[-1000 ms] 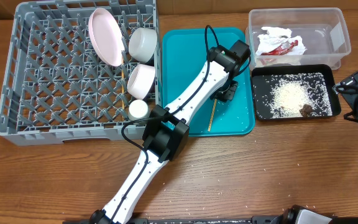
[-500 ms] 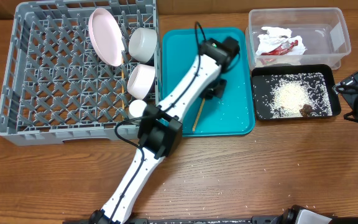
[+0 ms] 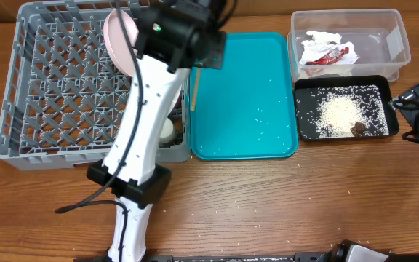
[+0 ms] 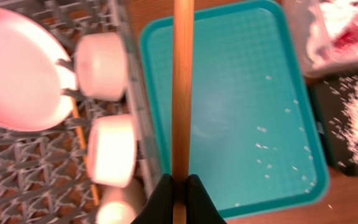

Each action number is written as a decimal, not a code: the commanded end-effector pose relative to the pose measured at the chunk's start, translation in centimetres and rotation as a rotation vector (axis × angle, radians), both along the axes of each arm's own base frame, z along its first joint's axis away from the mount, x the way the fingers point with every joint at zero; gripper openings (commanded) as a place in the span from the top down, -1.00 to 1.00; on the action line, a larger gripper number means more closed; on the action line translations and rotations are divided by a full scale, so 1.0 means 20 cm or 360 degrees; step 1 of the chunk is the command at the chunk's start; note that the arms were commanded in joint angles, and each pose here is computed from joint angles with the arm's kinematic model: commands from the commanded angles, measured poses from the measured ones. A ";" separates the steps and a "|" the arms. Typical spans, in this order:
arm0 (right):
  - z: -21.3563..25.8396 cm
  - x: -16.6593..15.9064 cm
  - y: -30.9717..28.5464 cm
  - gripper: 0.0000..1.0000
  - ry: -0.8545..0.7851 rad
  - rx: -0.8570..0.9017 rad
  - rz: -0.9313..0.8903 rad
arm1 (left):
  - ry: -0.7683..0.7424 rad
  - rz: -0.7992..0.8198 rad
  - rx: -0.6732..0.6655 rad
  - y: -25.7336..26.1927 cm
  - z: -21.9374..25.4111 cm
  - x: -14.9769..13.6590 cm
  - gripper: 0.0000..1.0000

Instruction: Sort waste into correct bins and load items into the dishwasher

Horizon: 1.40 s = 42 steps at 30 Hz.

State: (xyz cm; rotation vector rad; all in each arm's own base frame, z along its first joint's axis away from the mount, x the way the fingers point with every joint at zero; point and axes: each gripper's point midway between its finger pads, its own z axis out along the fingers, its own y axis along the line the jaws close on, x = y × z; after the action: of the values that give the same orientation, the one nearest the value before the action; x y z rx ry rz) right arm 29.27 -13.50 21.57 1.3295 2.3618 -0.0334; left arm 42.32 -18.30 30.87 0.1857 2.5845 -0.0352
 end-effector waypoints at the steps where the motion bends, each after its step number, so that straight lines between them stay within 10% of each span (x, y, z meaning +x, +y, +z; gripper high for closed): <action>1: 0.03 0.01 -0.02 -1.00 -0.0024 -0.0024 -0.0019 | 0.0211 0.0133 0.0111 0.20 -0.25 0.10 0.92; 20: 0.03 0.01 -0.02 -1.00 -0.0024 -0.0024 -0.0019 | 0.0650 0.0484 0.0367 0.73 -0.80 0.12 0.92; 42: 0.03 0.01 -0.02 -1.00 -0.0024 -0.0024 -0.0019 | 0.0788 0.0503 0.0400 0.90 -0.74 0.01 0.92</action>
State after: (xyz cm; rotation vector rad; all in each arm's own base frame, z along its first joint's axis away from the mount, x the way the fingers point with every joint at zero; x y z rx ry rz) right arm 29.27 -13.50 21.57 1.3295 2.3618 -0.0334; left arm 42.25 -1.76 15.00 -0.1957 3.1043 0.3931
